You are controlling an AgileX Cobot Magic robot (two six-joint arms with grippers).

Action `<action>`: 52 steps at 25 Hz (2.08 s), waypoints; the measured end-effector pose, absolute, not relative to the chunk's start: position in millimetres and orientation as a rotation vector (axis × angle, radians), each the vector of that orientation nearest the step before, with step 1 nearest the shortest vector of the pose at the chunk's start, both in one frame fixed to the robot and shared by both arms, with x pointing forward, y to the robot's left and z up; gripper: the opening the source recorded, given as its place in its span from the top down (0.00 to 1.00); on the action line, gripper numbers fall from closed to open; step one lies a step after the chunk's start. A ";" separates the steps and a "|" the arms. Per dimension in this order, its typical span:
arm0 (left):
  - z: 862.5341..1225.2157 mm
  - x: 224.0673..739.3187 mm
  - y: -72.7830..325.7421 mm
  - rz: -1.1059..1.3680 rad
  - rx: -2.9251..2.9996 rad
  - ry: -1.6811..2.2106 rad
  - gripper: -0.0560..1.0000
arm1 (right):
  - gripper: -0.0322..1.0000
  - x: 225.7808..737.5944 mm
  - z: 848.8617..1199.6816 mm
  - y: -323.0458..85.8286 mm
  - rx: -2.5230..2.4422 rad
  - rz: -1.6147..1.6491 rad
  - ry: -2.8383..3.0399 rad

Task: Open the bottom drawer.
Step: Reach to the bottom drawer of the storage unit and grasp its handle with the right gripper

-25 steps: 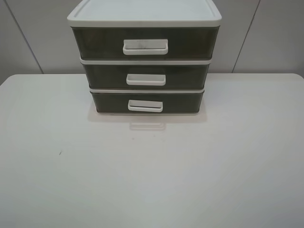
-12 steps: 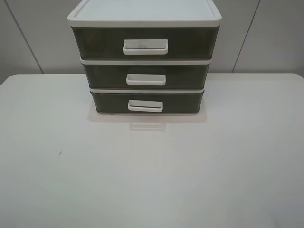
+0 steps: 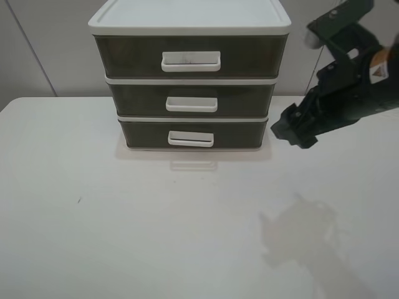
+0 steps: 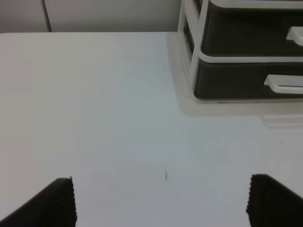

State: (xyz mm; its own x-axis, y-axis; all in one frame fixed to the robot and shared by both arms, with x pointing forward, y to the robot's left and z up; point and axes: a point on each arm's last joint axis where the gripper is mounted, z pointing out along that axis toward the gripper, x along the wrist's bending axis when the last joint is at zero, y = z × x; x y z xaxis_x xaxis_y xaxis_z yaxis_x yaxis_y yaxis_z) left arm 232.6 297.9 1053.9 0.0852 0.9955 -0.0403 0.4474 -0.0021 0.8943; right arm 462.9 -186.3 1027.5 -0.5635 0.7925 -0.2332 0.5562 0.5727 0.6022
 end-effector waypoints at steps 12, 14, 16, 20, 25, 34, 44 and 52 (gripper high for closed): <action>1053.9 232.6 297.9 0.869 1.567 1.475 0.24 | 0.20 470.3 943.6 -102.9 0.130 0.483 2.566; 1053.9 232.6 297.9 0.869 1.567 1.475 0.24 | 0.20 471.6 933.6 -99.1 0.045 0.461 2.575; 1053.9 232.6 297.9 0.869 1.567 1.475 0.24 | 0.20 472.7 925.8 -96.7 -0.011 0.452 2.583; 1053.9 232.6 297.9 0.869 1.567 1.475 0.24 | 0.20 473.2 917.8 -91.8 -0.165 0.455 2.577; 1053.9 232.6 297.9 0.869 1.567 1.475 0.24 | 0.20 475.0 911.3 -81.9 -0.329 0.522 2.519; 1053.9 232.6 297.9 0.869 1.567 1.475 0.24 | 0.20 489.5 890.7 -72.3 -0.275 0.578 2.391; 1053.9 232.6 297.9 0.869 1.567 1.475 0.24 | 0.20 501.8 860.9 -79.1 -0.215 0.420 2.341; 1053.9 232.6 297.9 0.869 1.567 1.475 0.24 | 0.20 510.6 864.1 -80.1 -0.150 0.412 2.221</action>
